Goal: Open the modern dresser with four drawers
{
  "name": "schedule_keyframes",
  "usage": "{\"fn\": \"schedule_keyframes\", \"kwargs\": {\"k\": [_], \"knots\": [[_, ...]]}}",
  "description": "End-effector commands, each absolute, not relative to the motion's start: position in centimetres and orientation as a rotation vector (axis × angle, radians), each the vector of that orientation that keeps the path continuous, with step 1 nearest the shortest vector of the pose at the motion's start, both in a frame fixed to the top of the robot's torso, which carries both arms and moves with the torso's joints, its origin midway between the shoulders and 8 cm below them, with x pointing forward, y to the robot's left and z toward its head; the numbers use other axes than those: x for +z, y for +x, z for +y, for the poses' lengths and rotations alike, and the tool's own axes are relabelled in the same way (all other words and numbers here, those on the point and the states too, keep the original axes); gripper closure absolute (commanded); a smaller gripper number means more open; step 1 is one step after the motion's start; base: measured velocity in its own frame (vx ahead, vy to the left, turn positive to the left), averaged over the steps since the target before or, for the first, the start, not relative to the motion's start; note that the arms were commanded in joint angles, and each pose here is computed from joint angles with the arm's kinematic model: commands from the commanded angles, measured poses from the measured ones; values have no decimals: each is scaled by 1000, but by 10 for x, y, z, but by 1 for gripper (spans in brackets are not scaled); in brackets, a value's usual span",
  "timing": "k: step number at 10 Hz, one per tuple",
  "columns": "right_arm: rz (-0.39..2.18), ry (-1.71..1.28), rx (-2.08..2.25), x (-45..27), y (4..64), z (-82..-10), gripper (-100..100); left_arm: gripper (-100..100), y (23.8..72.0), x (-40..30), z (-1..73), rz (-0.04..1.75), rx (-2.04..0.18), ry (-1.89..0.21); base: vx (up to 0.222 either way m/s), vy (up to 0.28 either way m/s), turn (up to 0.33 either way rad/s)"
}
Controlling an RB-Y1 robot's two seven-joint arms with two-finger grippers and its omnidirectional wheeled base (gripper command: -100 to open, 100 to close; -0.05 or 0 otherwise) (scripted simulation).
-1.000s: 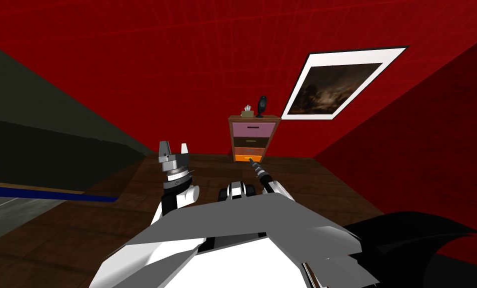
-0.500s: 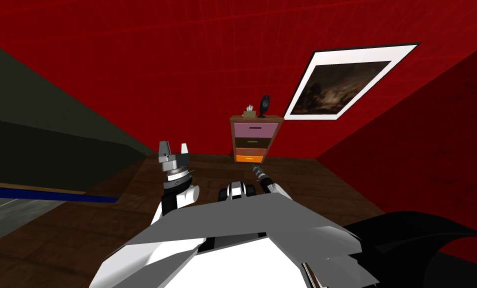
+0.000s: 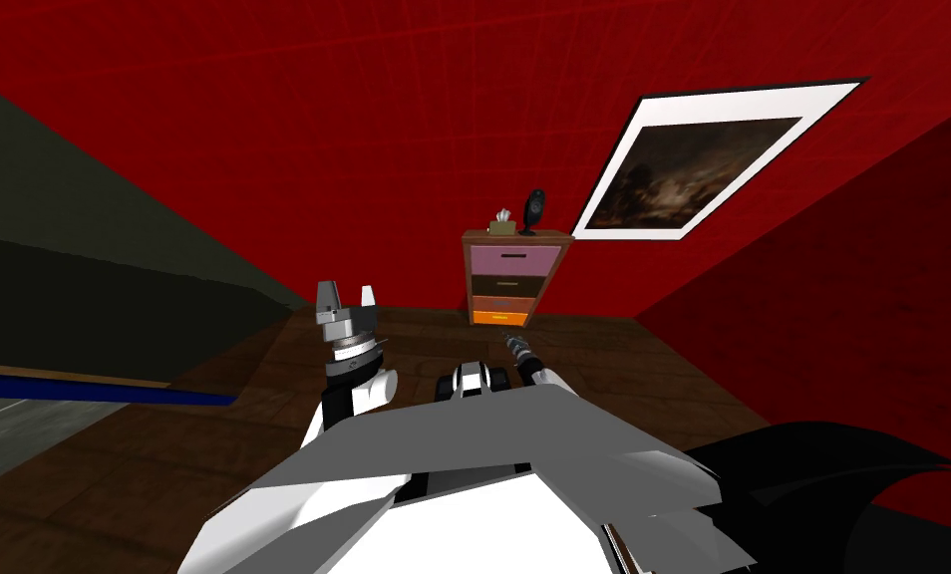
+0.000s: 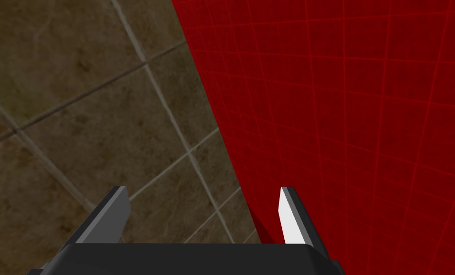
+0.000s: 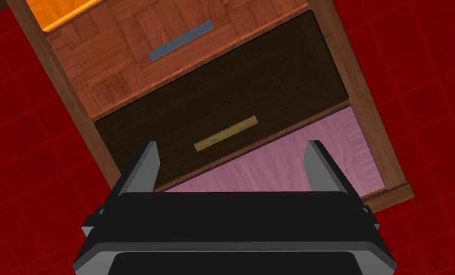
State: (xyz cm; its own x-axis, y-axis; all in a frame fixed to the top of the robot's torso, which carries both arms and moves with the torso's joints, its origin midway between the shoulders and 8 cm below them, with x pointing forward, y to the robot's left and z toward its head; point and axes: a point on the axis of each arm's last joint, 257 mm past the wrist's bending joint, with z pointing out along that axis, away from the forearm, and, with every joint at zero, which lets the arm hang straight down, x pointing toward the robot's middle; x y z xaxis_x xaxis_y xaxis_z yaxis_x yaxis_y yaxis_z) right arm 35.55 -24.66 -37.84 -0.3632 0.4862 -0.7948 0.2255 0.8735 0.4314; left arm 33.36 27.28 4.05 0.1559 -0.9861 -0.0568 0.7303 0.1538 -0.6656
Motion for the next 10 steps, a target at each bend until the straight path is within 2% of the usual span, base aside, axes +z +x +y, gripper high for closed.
{"fn": "schedule_keyframes", "kwargs": {"k": [1, 10], "knots": [[2006, 465, 169, -401, 344, -266, -100, 0, 334, 40, 273, 558, -1325, -562, 72, 56, 15], [2073, 255, -215, -440, 312, -324, -100, 0, 334, 40, 273, 558, -1325, -562, 63, 38, 16]]}}
